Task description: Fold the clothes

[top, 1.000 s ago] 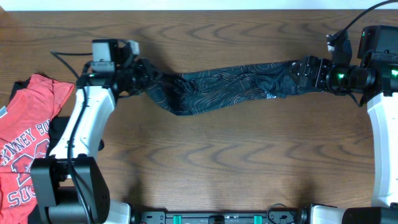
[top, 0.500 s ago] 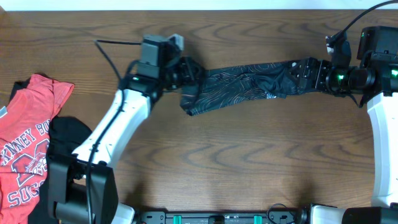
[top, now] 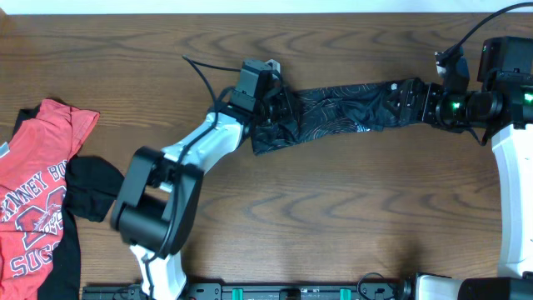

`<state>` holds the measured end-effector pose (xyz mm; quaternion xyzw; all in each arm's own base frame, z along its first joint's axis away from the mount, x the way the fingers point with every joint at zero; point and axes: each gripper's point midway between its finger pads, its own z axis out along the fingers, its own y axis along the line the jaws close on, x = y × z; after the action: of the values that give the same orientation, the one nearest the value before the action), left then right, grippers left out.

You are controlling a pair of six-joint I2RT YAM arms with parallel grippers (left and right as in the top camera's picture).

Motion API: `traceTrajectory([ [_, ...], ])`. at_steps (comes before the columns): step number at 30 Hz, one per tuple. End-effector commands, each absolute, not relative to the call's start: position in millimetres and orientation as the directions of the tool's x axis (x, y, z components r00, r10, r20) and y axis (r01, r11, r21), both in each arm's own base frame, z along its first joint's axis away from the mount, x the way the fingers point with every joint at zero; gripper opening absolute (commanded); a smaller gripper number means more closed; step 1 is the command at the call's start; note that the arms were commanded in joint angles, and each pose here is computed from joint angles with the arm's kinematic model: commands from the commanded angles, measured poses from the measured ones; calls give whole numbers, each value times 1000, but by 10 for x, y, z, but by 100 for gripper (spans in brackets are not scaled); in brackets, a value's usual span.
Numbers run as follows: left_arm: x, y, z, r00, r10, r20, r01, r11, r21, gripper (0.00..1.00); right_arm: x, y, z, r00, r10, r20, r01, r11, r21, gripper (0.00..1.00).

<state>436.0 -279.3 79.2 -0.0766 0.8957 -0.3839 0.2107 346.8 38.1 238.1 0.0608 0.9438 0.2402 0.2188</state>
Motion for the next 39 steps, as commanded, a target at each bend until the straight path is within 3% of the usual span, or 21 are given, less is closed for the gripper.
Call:
traceTrajectory([
  [1,4429,-2948,798,-905,-312,-288,18,649,-761,6,3468,444,2391,-901,189,-391,-25,876,481,99],
  [4,4419,-2991,721,-909,-308,-280,14,649,-760,7,3467,444,2391,-901,189,-390,-25,876,482,99],
  [5,4417,-2991,714,-910,-308,-279,13,650,-760,13,3467,444,2391,-901,189,-390,-25,876,482,99],
  [7,4410,-3000,721,-912,-304,-276,15,646,-763,56,3465,444,2390,-901,186,-392,-28,877,480,99],
  [9,4406,-3050,781,-915,-291,-280,41,623,-781,63,3461,444,2387,-902,185,-390,-27,877,480,99],
  [11,4411,-3119,861,-915,-293,-278,55,591,-804,64,3459,444,2387,-902,185,-389,-27,877,480,99],
  [14,4419,-3259,1004,-910,-286,-301,97,559,-824,55,3458,445,2387,-903,186,-388,-27,877,481,99],
  [29,4239,-3765,1269,-906,-207,-368,212,532,-820,55,3444,446,2380,-905,183,-384,-26,877,480,99],
  [33,4398,-3462,1240,-908,-247,-338,146,569,-809,52,3441,441,2377,-906,184,-382,-24,877,479,99],
  [35,4448,-3209,1179,-913,-264,-309,92,606,-790,40,3434,419,2361,-907,184,-379,-16,884,467,99],
  [39,4498,-2619,1016,-909,-304,-285,-21,717,-697,39,3431,415,2358,-907,172,-384,-27,888,460,99],
])
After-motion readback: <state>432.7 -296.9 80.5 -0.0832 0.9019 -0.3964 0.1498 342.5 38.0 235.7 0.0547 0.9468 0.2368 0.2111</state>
